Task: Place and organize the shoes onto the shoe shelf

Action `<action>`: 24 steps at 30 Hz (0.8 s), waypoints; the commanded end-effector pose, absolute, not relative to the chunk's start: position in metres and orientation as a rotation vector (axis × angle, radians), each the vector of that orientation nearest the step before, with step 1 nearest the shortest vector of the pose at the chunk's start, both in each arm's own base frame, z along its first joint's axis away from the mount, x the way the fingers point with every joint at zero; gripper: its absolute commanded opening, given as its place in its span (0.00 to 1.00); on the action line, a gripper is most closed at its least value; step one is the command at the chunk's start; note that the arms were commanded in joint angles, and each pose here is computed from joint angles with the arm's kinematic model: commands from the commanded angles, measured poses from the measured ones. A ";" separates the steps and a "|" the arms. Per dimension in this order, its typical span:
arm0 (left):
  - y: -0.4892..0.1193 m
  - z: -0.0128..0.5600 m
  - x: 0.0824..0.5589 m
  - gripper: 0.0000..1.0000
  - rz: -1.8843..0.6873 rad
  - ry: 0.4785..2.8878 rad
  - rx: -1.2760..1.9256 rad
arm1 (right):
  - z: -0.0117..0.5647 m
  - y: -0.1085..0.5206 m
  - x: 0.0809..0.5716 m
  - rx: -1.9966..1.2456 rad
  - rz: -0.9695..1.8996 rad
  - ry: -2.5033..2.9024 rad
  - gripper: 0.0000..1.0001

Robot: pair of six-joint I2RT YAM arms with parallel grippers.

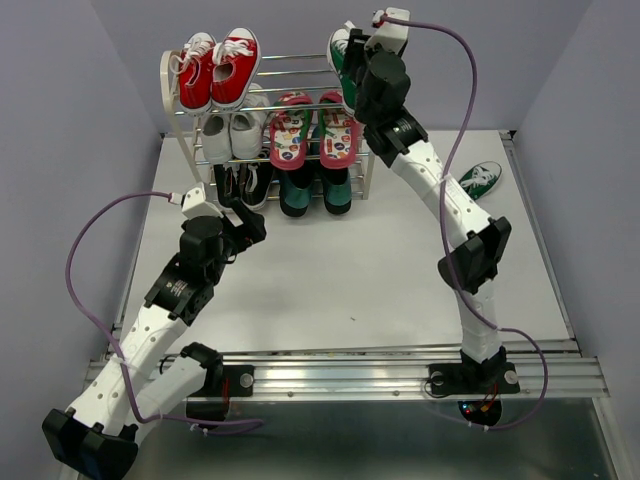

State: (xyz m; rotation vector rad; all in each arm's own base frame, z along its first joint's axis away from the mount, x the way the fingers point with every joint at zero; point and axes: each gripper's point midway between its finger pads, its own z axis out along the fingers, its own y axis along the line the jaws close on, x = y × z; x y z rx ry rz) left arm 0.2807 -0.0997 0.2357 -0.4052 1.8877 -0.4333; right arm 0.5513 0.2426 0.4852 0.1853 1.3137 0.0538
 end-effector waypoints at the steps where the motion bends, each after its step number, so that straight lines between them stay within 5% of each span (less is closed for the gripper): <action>1: -0.096 0.251 0.282 0.99 -0.440 1.832 -0.417 | 0.562 0.226 0.509 0.215 0.216 1.189 0.63; 6: -0.095 0.256 0.280 0.99 -0.449 1.817 -0.415 | 0.595 0.245 0.471 0.068 0.407 1.182 0.80; 8: -0.096 0.259 0.278 0.99 -0.456 1.813 -0.412 | 0.585 0.242 0.464 0.036 0.395 1.236 1.00; 19: -0.098 0.264 0.271 0.99 -0.491 1.803 -0.392 | 0.449 0.083 0.379 0.476 0.021 1.512 1.00; 24: -0.098 0.261 0.271 0.99 -0.489 1.813 -0.394 | 0.375 0.000 0.382 0.618 -0.087 1.631 1.00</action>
